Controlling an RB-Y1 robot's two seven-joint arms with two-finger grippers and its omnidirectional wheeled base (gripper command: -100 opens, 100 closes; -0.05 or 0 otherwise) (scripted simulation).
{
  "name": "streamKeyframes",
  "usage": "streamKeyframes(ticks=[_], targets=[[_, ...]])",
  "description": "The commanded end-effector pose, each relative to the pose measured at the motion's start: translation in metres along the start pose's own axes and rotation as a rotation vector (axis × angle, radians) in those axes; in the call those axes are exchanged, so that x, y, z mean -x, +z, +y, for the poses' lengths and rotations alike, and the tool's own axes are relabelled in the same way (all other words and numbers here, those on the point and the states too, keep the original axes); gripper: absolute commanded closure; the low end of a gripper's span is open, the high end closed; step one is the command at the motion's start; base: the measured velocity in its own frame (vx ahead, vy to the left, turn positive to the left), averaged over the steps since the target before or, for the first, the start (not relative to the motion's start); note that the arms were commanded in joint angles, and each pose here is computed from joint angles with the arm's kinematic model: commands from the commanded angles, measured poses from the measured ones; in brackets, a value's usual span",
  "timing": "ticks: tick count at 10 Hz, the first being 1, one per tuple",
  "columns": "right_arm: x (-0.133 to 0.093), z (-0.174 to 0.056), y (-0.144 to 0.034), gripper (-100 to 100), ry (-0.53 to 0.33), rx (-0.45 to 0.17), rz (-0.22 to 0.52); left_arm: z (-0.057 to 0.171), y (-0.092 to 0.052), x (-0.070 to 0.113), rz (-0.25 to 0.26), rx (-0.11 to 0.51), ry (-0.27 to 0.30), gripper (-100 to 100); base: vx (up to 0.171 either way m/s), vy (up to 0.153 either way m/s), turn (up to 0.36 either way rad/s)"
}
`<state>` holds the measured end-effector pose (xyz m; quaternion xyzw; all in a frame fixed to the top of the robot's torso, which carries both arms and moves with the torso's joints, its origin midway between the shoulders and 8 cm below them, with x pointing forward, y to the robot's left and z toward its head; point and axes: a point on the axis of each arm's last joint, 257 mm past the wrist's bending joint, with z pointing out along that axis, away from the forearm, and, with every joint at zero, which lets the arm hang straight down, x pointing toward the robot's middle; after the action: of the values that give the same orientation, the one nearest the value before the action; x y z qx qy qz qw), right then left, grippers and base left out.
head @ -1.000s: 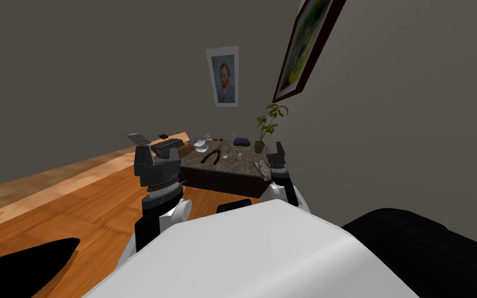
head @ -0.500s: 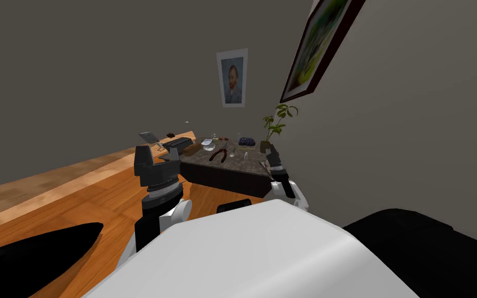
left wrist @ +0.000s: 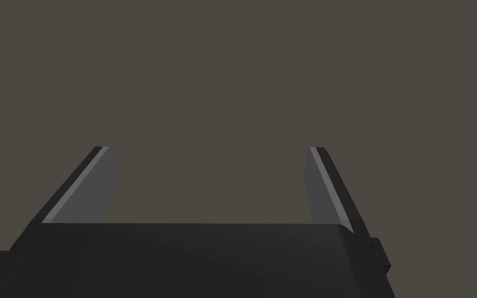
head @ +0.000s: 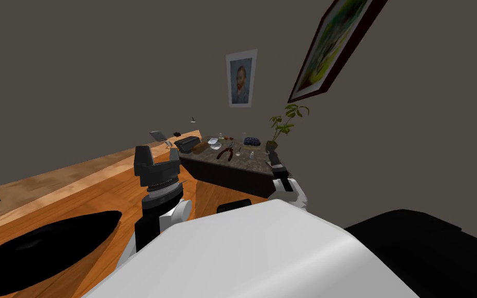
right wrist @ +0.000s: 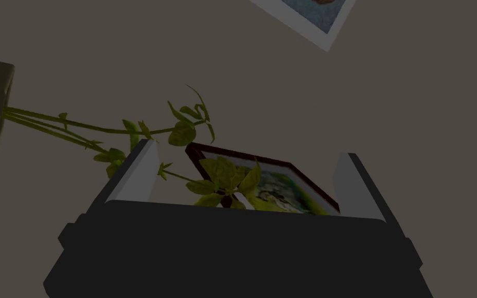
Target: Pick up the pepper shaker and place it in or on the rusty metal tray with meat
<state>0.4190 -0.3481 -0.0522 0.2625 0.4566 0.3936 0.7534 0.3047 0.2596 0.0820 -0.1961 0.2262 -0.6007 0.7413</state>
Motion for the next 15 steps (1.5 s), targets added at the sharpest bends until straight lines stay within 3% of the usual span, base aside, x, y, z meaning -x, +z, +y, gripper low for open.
streamKeyframes(ticks=[1, 3, 4, 7, 8, 11, 14, 15], targets=[[-0.005, -0.014, -0.001, -100, -0.045, -0.034, 0.005, 0.000, 0.000, 0.000, 0.000, 0.000, 0.000, 0, -0.022, 0.106, 0.024], [0.004, -0.052, 0.001, -100, -0.151, -0.124, 0.005, 0.000, 0.000, 0.000, 0.000, 0.000, 0.000, 0, -0.012, 0.120, 0.086], [0.004, -0.052, 0.001, -100, -0.159, -0.124, 0.008, 0.000, 0.000, 0.000, 0.000, 0.000, 0.000, 0, -0.012, 0.113, 0.042], [0.018, -0.107, 0.000, -100, -0.307, -0.259, 0.012, 0.000, 0.000, 0.000, 0.000, 0.000, 0.000, 0, -0.007, 0.124, 0.090], [0.018, -0.109, 0.000, -100, -0.319, -0.264, 0.016, 0.000, 0.000, 0.000, 0.000, 0.000, 0.000, 0, 0.003, 0.103, 0.021], [0.031, -0.158, -0.004, -100, -0.455, -0.395, 0.031, 0.000, 0.000, 0.000, 0.000, 0.000, 0.000, 0, 0.018, 0.091, 0.069], [0.033, -0.179, -0.008, -100, -0.506, -0.448, 0.049, 0.000, 0.000, 0.000, 0.000, 0.000, 0.000, 0, 0.019, 0.062, 0.022], [0.035, -0.195, -0.011, -100, -0.549, -0.491, 0.061, 0.000, 0.000, 0.000, 0.000, 0.000, 0.000, 0, 0.020, 0.037, 0.044]])
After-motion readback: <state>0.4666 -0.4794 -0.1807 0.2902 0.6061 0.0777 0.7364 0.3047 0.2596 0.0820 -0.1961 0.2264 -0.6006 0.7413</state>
